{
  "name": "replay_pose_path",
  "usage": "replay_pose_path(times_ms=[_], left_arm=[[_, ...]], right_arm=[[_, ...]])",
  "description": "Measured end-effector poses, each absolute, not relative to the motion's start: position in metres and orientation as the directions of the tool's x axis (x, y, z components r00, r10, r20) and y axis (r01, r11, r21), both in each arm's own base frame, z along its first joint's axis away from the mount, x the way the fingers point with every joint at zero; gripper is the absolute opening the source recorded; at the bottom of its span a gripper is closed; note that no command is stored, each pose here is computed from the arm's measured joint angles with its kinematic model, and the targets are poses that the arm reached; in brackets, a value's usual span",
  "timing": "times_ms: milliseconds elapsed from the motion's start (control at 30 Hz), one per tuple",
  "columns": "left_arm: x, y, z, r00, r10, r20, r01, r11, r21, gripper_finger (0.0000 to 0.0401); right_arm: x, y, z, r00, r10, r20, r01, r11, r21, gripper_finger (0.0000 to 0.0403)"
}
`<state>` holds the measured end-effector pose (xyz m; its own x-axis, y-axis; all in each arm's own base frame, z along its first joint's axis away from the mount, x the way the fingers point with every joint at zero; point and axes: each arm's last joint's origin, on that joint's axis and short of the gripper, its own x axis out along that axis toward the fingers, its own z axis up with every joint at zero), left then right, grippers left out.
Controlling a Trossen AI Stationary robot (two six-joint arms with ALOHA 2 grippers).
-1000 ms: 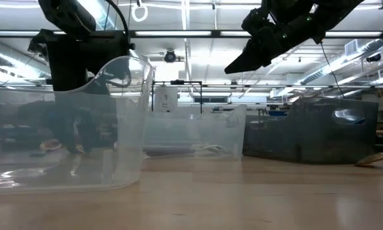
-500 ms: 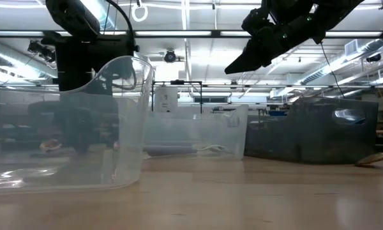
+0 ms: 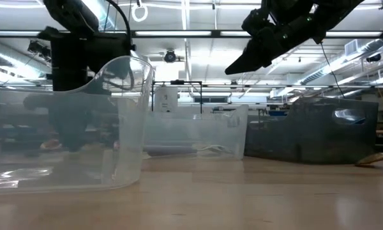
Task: Sort silverware by color (type)
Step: Put the gold spoon into the bottom transparent bin
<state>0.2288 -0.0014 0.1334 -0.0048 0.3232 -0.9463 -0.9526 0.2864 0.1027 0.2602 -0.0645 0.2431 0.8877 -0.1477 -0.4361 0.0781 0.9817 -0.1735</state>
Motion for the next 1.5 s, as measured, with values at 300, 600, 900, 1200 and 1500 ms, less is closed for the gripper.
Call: replay_pose_path(times_ms=[300,600,900,1200,1500], left_arm=[[0.227,-0.017,0.154,0.113,0.405,-0.907,-0.939,0.343,0.036,0.0014],[0.221,-0.033,0.174,0.249,0.391,-0.886,-0.907,0.414,-0.072,0.0012],[0.213,-0.055,0.190,0.368,0.376,-0.850,-0.871,0.460,-0.174,0.0011],[0.203,-0.079,0.205,0.517,0.357,-0.778,-0.801,0.524,-0.291,0.0010],[0.189,-0.093,0.226,0.648,0.322,-0.690,-0.710,0.582,-0.396,0.0010]], right_arm=[[0.260,-0.064,0.242,0.882,-0.146,-0.448,0.073,0.982,-0.177,0.0107],[0.260,-0.064,0.242,0.881,-0.146,-0.449,0.072,0.982,-0.177,0.0107],[0.259,-0.064,0.242,0.880,-0.145,-0.452,0.072,0.982,-0.177,0.0107],[0.259,-0.064,0.241,0.879,-0.143,-0.455,0.080,0.985,-0.154,0.0107],[0.259,-0.064,0.242,0.881,-0.134,-0.453,0.074,0.986,-0.148,0.0107]])
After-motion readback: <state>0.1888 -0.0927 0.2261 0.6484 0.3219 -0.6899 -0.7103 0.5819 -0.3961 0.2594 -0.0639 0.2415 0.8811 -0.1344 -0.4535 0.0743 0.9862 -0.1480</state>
